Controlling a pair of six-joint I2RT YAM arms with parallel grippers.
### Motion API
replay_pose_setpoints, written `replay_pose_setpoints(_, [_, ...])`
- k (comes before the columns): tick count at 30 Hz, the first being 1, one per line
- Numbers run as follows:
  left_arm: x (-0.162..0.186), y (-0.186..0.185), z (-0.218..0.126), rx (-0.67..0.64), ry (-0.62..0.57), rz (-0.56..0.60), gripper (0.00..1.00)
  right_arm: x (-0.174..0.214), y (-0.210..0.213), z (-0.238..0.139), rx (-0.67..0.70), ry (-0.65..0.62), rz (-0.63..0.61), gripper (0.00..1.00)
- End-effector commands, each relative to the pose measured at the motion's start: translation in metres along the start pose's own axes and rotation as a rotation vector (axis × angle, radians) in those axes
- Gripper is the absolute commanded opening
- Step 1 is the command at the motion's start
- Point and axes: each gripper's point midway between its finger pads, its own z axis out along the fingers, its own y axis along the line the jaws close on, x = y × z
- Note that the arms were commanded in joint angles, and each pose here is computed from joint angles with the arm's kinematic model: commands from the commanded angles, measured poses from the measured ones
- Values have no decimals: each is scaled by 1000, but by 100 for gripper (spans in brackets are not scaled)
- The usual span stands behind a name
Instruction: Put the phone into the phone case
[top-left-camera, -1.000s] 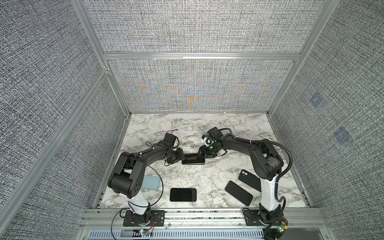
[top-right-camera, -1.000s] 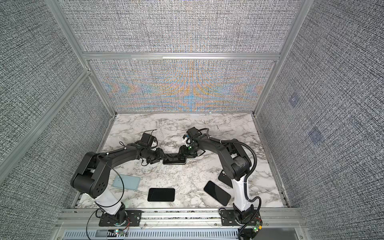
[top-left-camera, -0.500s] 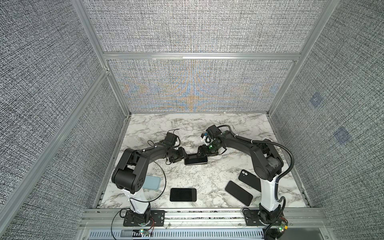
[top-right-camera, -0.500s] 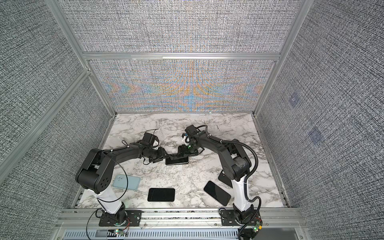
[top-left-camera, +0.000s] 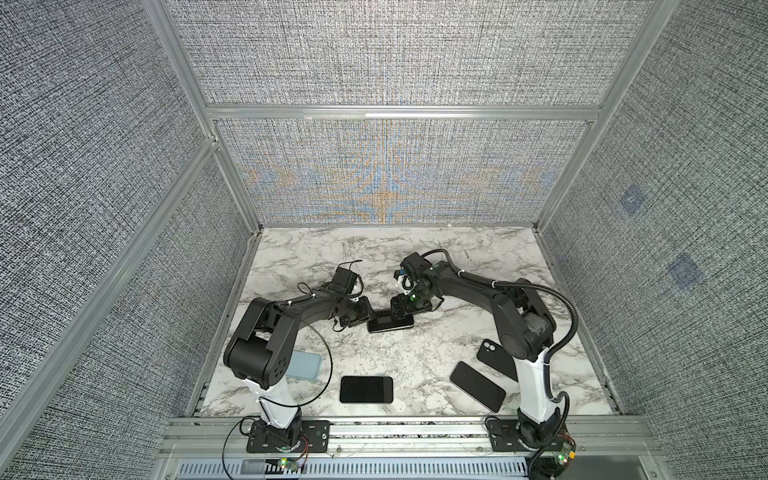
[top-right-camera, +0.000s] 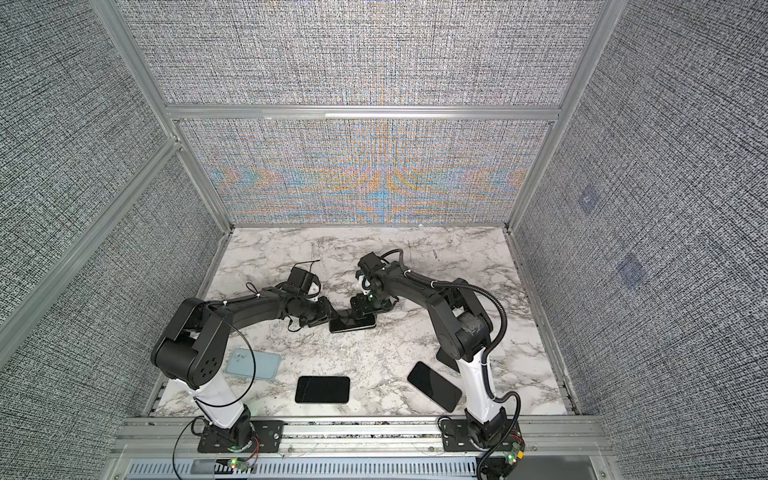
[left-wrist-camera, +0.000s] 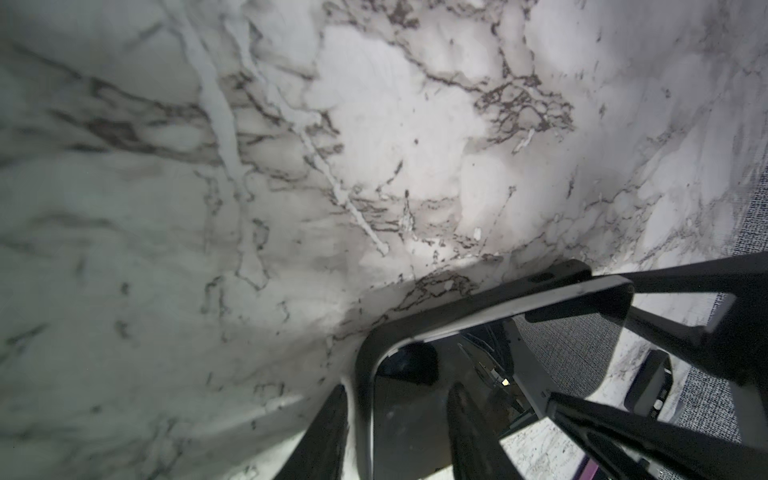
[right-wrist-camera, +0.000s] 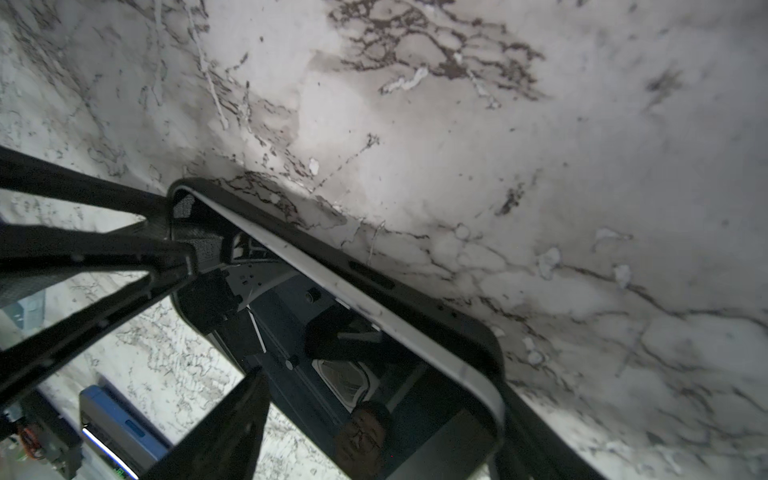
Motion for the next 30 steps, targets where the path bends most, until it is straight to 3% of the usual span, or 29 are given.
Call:
replay_pose_setpoints(1, [14, 17, 2, -70, 41, -27, 41, 10, -9, -2, 69, 38, -20, 82])
replay_pose_setpoints(6, [16, 20, 4, -76, 46, -34, 39, 7, -10, -5, 87, 27, -22, 88])
replay_pose_setpoints(10, [18, 23, 7, -82, 51, -36, 39, 5, -10, -6, 93, 18, -22, 99])
replay_pose_setpoints(19, [19, 24, 9, -74, 56, -37, 38, 3, -6, -5, 75, 17, 3, 99])
replay_pose_setpoints(30, [24, 26, 11, -75, 64, -41, 37, 5, -19, -13, 234, 30, 6, 99])
